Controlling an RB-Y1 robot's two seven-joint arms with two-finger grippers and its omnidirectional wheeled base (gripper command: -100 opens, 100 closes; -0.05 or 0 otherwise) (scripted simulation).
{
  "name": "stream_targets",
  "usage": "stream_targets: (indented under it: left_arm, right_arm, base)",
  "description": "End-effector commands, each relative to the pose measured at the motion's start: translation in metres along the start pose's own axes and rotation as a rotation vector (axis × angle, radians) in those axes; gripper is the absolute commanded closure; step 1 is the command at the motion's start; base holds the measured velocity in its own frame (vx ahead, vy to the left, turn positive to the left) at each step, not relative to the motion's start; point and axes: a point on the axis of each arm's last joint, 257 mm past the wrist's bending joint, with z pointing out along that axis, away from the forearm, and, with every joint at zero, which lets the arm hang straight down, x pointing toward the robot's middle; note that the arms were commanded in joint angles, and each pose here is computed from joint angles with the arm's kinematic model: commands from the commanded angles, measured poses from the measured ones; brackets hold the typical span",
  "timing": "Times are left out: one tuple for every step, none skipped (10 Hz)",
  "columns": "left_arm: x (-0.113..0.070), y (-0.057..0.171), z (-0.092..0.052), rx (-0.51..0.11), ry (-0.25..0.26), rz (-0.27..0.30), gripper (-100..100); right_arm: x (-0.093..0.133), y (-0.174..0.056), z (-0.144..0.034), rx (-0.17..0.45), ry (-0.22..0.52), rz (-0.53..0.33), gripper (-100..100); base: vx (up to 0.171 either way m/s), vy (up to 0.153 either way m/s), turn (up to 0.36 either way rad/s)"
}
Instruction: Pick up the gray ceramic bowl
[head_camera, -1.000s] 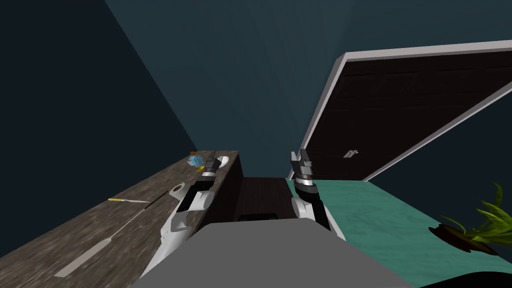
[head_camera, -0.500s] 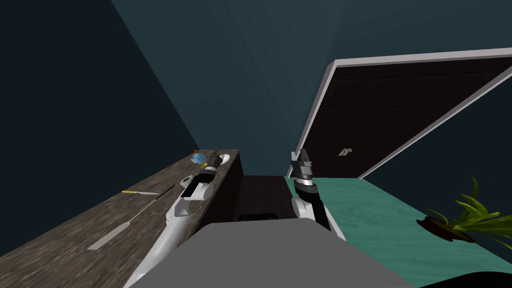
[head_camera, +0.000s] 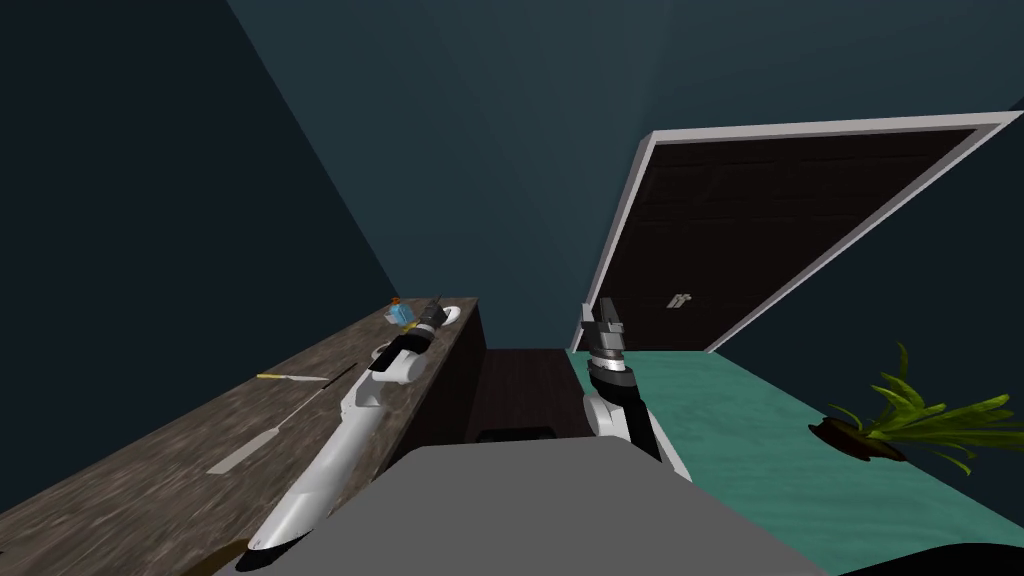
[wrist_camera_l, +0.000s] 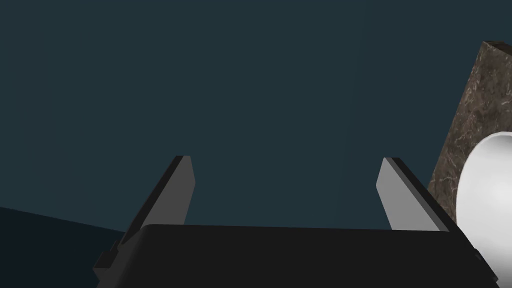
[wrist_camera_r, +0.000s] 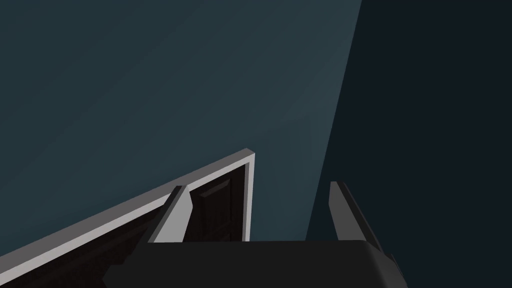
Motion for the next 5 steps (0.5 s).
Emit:
stream_targets:
  left_arm:
    - [-0.007,0.011,0.011,-0.054,0.004,-0.006,-100]
    - [-0.007,0.015,0.01,-0.068,0.004,-0.006,-100]
    - [-0.014,0.021,0.02,-0.104,0.007,-0.009,-100]
    - [-0.014,0.026,0.019,-0.121,0.007,-0.009,-100]
    - [-0.021,0.033,0.028,-0.159,0.007,-0.012,-100]
  right_arm:
    - [0.0,0.0,0.0,0.0,0.0,0.0,0]
    - [0.0,0.0,0.0,0.0,0.0,0.0,0]
    - [0.0,0.0,0.0,0.0,0.0,0.0,0]
    - [0.0,0.0,0.0,0.0,0.0,0.0,0]
    - [0.0,0.0,0.0,0.0,0.0,0.0,0]
  base:
    - [-0.055,-0.002,-0.043]
    - [-0.04,0.004,-0.017]
    - [-0.034,0.013,-0.031]
    - [-0.03,0.013,-0.03]
    - [-0.037,0.009,-0.057]
